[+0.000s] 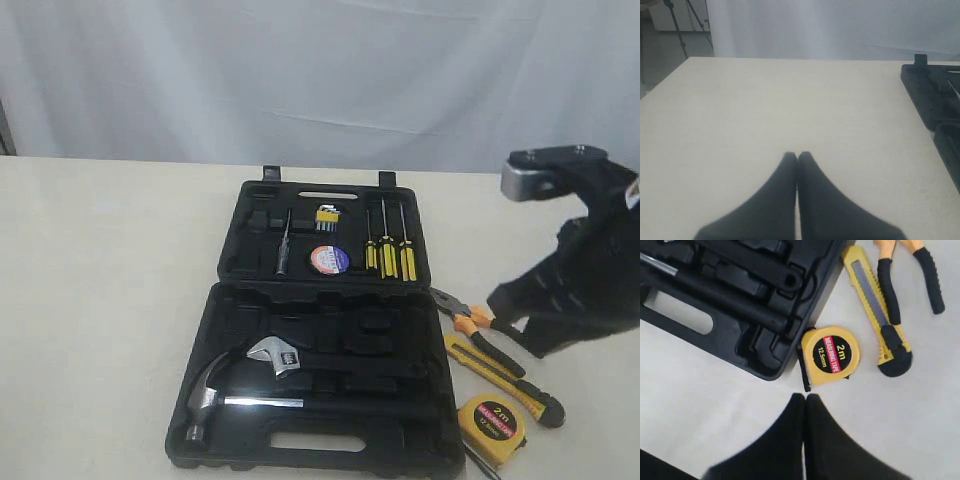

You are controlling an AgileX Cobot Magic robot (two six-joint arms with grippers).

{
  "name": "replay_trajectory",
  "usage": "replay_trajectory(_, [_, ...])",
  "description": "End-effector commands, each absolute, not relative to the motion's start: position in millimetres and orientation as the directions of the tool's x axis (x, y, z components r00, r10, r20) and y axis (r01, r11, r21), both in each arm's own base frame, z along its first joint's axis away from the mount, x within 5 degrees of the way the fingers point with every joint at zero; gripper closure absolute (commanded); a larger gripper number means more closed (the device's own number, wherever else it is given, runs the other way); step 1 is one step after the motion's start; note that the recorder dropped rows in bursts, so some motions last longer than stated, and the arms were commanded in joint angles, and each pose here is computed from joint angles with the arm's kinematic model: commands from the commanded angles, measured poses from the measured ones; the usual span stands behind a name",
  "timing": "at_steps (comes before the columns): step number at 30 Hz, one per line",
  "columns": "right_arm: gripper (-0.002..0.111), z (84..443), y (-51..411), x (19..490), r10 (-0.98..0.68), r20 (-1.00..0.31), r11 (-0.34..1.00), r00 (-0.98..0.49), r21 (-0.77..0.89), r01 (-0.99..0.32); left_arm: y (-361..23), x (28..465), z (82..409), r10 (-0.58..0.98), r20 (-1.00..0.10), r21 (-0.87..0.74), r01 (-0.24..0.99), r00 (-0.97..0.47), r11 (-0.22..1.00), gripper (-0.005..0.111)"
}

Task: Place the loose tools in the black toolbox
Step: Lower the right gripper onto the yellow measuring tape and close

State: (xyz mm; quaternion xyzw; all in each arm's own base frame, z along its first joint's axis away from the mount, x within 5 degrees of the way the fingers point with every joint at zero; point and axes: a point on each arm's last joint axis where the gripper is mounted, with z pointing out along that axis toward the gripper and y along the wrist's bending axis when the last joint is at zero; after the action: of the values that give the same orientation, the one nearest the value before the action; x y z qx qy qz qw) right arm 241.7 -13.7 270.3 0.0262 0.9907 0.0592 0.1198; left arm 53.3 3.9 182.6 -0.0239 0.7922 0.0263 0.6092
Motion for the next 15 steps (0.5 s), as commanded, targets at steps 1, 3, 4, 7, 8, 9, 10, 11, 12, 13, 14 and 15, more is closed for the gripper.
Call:
replay_trajectory(1, [0.108,244.9,-15.4,231.9,0.064,-0.239,0.994,-0.969,0.107,0.04,3.7,53.4,182.3,-0.01,-0.968,0.007,-0.067,-0.252,0.998,0.107])
replay_trajectory(3, [0.108,233.7,-15.2,227.6,0.045,-0.234,0.995,-0.971,0.099,0.022,3.7,53.4,182.3,-0.01,-0.968,0.007,-0.067,-0.252,0.998,0.107])
replay_trajectory(4, [0.108,229.7,-15.2,226.2,0.031,-0.236,0.995,-0.971,0.094,0.009,3.7,53.4,182.3,-0.01,-0.968,0.007,-0.067,-0.252,0.998,0.107])
replay_trajectory(7, [0.108,222.8,-15.3,224.2,0.02,-0.246,0.996,-0.969,0.087,-0.001,3.7,53.4,182.3,-0.01,-0.968,0.007,-0.067,-0.252,0.998,0.107])
replay_trajectory(8, [0.108,223.0,-15.4,224.9,0.017,-0.253,0.996,-0.967,0.085,-0.005,3.7,53.4,182.3,-0.01,-0.968,0.007,-0.067,-0.252,0.998,0.107])
replay_trajectory(9, [0.108,223.1,-15.5,225.1,0.014,-0.256,0.996,-0.967,0.083,-0.008,3.7,53.4,182.3,-0.01,-0.968,0.007,-0.067,-0.252,0.998,0.107])
replay_trajectory(10, [0.108,223.2,-15.3,225.7,0.009,-0.262,0.996,-0.965,0.084,-0.013,3.7,53.4,182.3,-0.01,-0.968,0.007,-0.067,-0.252,0.998,0.107])
replay_trajectory(11, [0.108,223.3,-15.2,225.7,0.005,-0.263,0.996,-0.965,0.084,-0.018,3.7,53.4,182.3,-0.01,-0.968,0.007,-0.067,-0.252,0.998,0.107])
replay_trajectory(12, [0.107,223.3,-15.2,225.7,0.005,-0.263,0.996,-0.965,0.084,-0.018,3.7,53.4,182.3,-0.01,-0.968,0.007,-0.067,-0.252,0.998,0.107])
replay_trajectory(13, [0.103,223.3,-15.2,225.7,0.005,-0.263,0.996,-0.965,0.084,-0.018,3.7,53.4,182.3,-0.01,-0.968,0.007,-0.067,-0.252,0.998,0.107])
replay_trajectory(14, [0.098,223.3,-15.2,225.7,0.003,-0.264,0.996,-0.965,0.084,-0.02,3.7,53.4,182.3,-0.01,-0.968,0.007,-0.067,-0.252,0.998,0.107])
replay_trajectory(15, [0.09,223.3,-15.2,225.7,-0.002,-0.264,0.996,-0.965,0.082,-0.024,3.7,53.4,182.3,-0.01,-0.968,0.007,-0.067,-0.252,0.998,0.107])
